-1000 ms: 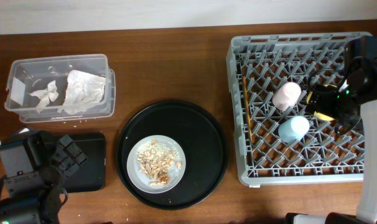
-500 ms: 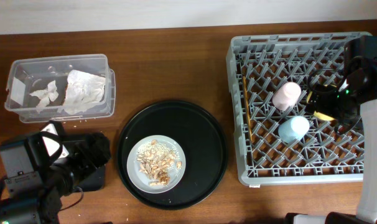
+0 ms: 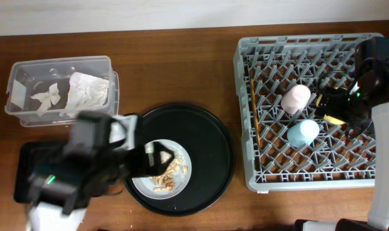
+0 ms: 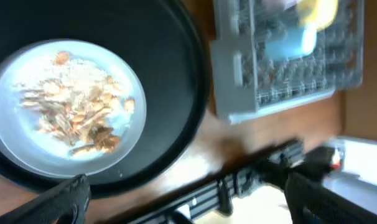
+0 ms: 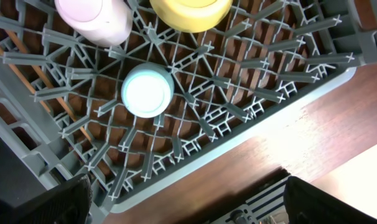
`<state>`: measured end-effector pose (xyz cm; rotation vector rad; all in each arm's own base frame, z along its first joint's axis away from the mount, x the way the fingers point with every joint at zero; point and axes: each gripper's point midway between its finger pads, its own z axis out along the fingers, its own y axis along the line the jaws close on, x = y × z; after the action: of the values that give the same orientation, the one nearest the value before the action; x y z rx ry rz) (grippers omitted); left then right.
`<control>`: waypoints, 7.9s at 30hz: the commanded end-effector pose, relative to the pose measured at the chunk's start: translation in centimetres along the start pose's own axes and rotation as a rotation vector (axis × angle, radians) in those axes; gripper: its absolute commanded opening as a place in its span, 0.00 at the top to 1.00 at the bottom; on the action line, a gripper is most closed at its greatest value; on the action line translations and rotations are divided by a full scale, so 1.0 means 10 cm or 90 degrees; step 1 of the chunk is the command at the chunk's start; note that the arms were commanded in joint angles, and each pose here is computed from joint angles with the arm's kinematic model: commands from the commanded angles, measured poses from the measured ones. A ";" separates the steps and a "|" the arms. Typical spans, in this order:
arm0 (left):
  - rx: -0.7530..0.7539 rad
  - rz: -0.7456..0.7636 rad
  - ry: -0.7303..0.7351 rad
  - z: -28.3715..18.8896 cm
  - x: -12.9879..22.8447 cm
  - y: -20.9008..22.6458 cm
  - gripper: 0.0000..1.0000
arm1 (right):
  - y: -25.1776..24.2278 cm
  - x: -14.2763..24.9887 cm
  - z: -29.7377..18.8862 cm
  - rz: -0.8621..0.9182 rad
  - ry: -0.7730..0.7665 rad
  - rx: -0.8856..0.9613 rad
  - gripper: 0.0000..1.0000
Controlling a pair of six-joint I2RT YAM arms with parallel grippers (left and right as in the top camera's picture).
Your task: Sort waste into correct bins and load items into the dishwasher rack
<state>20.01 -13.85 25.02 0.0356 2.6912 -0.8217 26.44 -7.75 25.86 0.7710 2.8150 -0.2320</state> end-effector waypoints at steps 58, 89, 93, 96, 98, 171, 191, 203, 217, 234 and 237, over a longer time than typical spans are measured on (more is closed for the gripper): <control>-0.579 -0.086 0.053 1.54 -0.28 0.74 0.99 | -0.05 -0.01 0.02 0.012 0.002 0.013 0.01; -0.222 -0.496 -0.057 0.22 -1.23 2.45 0.99 | -0.05 -0.01 0.02 0.012 0.002 0.013 0.02; -0.137 -0.523 -0.071 0.05 -1.23 2.53 0.99 | -0.05 -0.01 0.02 0.012 0.002 0.013 0.01; -0.064 -0.524 -0.082 -0.06 -1.23 2.51 0.99 | -0.05 -0.01 0.02 0.012 0.002 0.013 0.01; -0.050 -0.547 -0.085 -0.14 -1.17 2.57 0.99 | -0.05 -0.01 0.02 0.012 0.002 0.013 0.01; -0.008 -0.205 -0.056 0.00 -0.48 0.56 0.99 | -0.05 -0.01 0.02 0.012 0.002 0.013 0.01; -0.218 0.064 0.164 2.10 0.19 -0.03 0.34 | -0.05 -0.01 0.02 0.012 0.002 0.013 0.01; -0.421 -0.238 -0.177 -0.49 -0.73 1.20 0.27 | -0.05 -0.01 0.02 0.012 0.002 0.013 0.01; -0.439 -0.433 -0.182 -0.97 -0.34 1.65 0.01 | 0.97 0.17 -0.29 0.005 0.092 -0.378 0.01; -0.439 -0.433 -0.182 -0.97 -0.34 1.65 0.01 | 2.88 1.94 0.82 -0.409 0.077 -0.261 0.27; -0.439 -0.433 -0.182 -0.97 -0.34 1.65 0.01 | 2.86 1.91 1.23 -0.380 0.089 -0.175 0.31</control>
<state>22.15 5.41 24.31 -1.1047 2.5627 0.0257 26.44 24.44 9.36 -0.2034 3.0143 0.2875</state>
